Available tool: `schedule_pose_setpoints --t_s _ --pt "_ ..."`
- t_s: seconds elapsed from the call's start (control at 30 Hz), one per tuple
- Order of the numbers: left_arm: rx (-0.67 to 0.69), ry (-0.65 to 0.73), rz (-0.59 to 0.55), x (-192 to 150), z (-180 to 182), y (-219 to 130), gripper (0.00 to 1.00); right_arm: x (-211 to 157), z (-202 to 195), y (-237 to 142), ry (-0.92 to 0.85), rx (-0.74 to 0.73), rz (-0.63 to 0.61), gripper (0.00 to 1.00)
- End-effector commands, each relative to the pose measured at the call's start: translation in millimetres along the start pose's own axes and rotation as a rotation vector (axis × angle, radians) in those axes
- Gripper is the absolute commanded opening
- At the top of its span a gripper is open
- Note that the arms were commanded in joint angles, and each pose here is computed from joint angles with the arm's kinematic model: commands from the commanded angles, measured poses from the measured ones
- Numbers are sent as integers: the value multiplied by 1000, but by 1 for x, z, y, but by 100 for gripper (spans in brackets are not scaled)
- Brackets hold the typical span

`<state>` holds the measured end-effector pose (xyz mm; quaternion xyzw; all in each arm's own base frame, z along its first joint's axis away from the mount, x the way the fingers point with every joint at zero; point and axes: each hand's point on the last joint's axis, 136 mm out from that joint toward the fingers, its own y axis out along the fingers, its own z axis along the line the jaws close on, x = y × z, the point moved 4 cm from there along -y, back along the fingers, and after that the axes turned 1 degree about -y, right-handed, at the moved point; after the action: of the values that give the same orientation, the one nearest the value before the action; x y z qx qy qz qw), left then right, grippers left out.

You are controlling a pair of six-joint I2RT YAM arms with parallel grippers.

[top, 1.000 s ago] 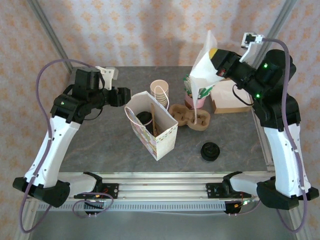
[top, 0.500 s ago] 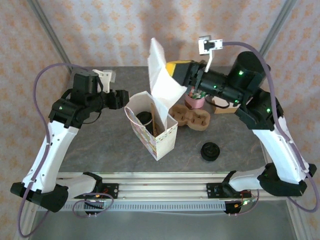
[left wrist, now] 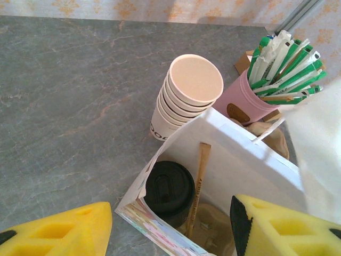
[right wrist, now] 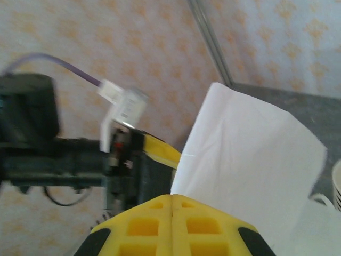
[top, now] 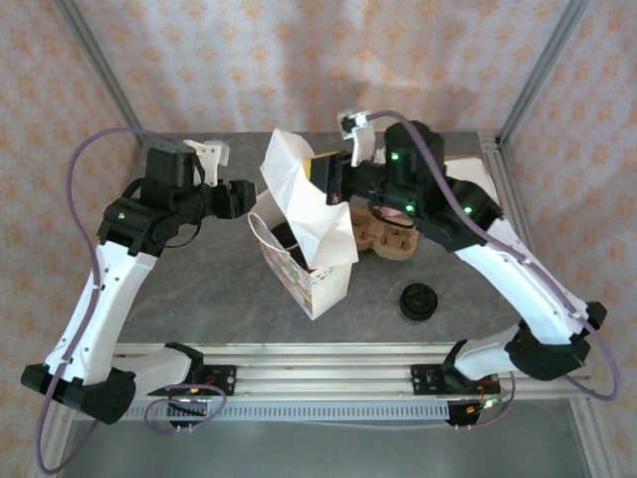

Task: Pack the takeout coffee

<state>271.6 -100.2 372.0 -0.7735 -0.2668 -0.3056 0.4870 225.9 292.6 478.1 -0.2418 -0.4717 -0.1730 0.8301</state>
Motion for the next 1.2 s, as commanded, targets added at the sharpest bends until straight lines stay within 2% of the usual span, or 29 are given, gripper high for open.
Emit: schedule_pose_setpoints --t_s 0.0,0.23,0.5,0.8,0.97,1.17 --pt "19 -14 -35 5 4 -2 62 -12 -16 16 -23 -75 22 0" --pt "31 -8 -38 4 5 -3 61 -55 -29 56 -32 -76 219 0" --pt "46 -2 -46 7 7 -4 62 -117 -40 79 -204 -203 498 0" --pt "46 -8 -45 6 7 -3 62 -133 -66 79 -231 -349 525 0" --pt "56 -3 -42 6 9 -4 62 -143 -75 79 -248 -382 557 0" --pt "69 6 -45 7 10 -7 62 -161 -89 81 -295 -462 650 0"
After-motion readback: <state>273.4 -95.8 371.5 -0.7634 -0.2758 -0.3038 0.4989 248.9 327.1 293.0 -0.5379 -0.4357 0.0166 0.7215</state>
